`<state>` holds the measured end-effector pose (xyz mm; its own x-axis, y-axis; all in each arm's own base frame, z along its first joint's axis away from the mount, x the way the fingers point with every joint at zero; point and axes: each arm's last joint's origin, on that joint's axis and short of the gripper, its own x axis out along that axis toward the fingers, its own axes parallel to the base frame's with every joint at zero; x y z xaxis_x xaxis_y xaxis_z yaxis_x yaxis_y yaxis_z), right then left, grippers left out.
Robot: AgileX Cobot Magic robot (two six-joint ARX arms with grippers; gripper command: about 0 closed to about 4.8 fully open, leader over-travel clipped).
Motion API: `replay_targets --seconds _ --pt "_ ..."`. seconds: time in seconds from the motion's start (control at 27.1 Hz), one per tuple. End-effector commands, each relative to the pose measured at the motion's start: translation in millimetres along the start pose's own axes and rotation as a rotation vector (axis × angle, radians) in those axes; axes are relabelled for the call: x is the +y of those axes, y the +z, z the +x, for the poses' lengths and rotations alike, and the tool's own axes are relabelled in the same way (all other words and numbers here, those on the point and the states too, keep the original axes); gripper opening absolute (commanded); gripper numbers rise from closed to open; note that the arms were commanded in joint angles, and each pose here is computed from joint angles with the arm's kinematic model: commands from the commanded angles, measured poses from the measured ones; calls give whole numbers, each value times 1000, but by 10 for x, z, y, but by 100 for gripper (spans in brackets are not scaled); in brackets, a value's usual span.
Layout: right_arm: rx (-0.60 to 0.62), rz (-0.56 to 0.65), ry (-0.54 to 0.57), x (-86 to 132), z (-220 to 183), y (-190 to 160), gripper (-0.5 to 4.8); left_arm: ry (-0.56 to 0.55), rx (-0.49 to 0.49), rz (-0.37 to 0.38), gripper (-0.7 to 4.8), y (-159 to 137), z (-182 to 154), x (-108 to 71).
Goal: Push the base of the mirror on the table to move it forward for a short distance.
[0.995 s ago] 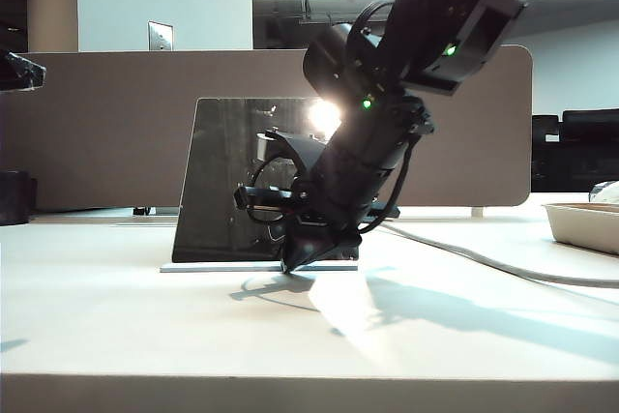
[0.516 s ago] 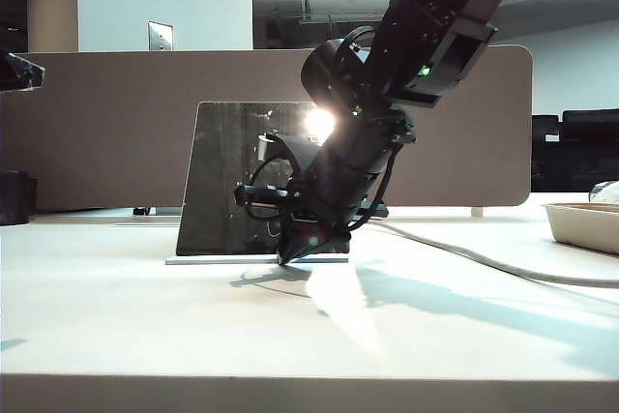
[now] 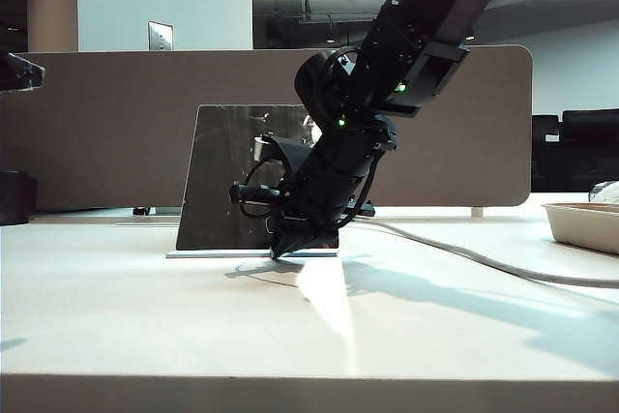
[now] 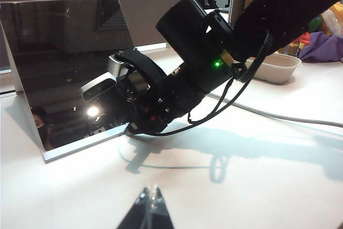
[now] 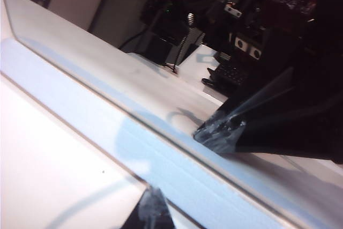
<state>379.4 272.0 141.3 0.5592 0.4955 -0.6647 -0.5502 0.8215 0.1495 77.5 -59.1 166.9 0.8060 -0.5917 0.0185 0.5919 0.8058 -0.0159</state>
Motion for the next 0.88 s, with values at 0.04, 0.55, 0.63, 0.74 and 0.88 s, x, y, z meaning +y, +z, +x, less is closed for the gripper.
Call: replay_targets --seconds 0.04,0.55,0.63,0.74,0.88 --pt "67 6 -2 -8 36 -96 -4 -4 -8 4 -1 10 0 -1" --pt "37 -42 92 395 -587 235 -4 -1 -9 4 -1 10 0 2" --pt "-13 -54 90 472 -766 342 -4 15 -9 4 -1 11 0 18" --pt "-82 -71 114 597 -1051 482 -4 71 -10 6 -1 12 -1 72" --pt "-162 -91 149 740 -1514 637 -4 200 -12 9 -1 14 -17 197"
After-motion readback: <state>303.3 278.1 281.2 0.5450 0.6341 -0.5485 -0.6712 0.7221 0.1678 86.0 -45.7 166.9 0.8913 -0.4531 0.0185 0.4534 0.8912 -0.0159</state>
